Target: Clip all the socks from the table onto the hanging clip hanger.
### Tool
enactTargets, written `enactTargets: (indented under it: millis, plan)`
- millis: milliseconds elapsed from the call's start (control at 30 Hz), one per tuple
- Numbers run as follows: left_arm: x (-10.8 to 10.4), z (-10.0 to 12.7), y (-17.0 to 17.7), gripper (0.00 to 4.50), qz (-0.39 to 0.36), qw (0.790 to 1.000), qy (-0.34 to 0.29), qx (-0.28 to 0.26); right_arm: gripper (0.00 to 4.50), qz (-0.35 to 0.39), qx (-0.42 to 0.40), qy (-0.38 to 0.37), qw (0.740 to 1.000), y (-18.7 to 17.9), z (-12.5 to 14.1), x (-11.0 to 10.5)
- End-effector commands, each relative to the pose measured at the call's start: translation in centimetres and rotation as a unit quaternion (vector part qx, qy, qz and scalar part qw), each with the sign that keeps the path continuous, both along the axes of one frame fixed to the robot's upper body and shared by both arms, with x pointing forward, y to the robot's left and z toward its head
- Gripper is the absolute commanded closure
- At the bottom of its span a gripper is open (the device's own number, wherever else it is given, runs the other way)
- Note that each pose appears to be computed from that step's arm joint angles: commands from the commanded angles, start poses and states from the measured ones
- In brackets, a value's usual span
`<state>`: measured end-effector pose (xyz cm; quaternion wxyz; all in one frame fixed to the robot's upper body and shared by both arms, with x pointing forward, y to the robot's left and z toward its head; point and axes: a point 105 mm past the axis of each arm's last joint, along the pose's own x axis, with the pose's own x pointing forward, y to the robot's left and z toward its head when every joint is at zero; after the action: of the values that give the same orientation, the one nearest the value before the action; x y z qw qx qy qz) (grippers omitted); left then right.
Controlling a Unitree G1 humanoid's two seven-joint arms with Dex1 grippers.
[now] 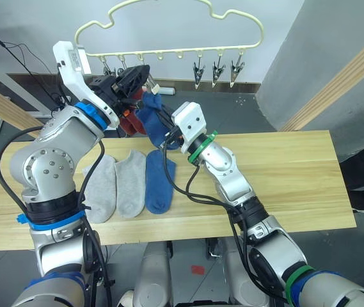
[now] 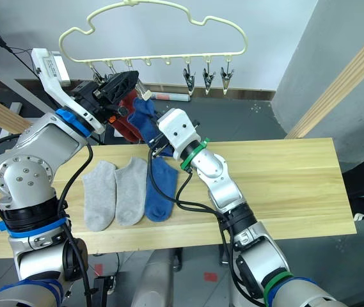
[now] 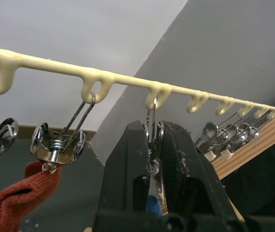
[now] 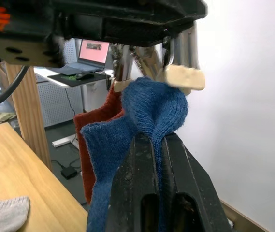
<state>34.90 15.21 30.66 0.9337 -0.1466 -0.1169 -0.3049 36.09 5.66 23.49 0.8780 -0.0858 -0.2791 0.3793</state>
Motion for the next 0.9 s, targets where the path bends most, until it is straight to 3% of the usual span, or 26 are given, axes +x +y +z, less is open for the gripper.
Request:
enactTargets:
  millis: [33, 533, 667, 900]
  plan:
    - [-1.0, 1.1, -0.2, 4.33, -0.01, 1.0, -0.025, -0.002, 4.5, 0.014, 0.022, -0.02, 0.999, 0.3, 1.3, -0.6]
    - [-1.1, 0.9, 0.1, 4.33, -0.009, 1.0, -0.027, 0.004, 4.5, 0.036, 0.033, -0.037, 0.998, 1.0, 2.7, -1.3]
    - [-1.3, 0.6, 0.1, 3.02, -0.015, 1.0, -0.019, 0.008, 4.5, 0.039, 0.032, -0.037, 0.998, 1.2, 2.7, -1.3]
    - [-1.9, 0.2, 0.0, 1.19, -0.017, 0.998, -0.032, 0.044, 4.5, 0.048, 0.018, -0.022, 0.998, 1.6, 2.1, -1.2]
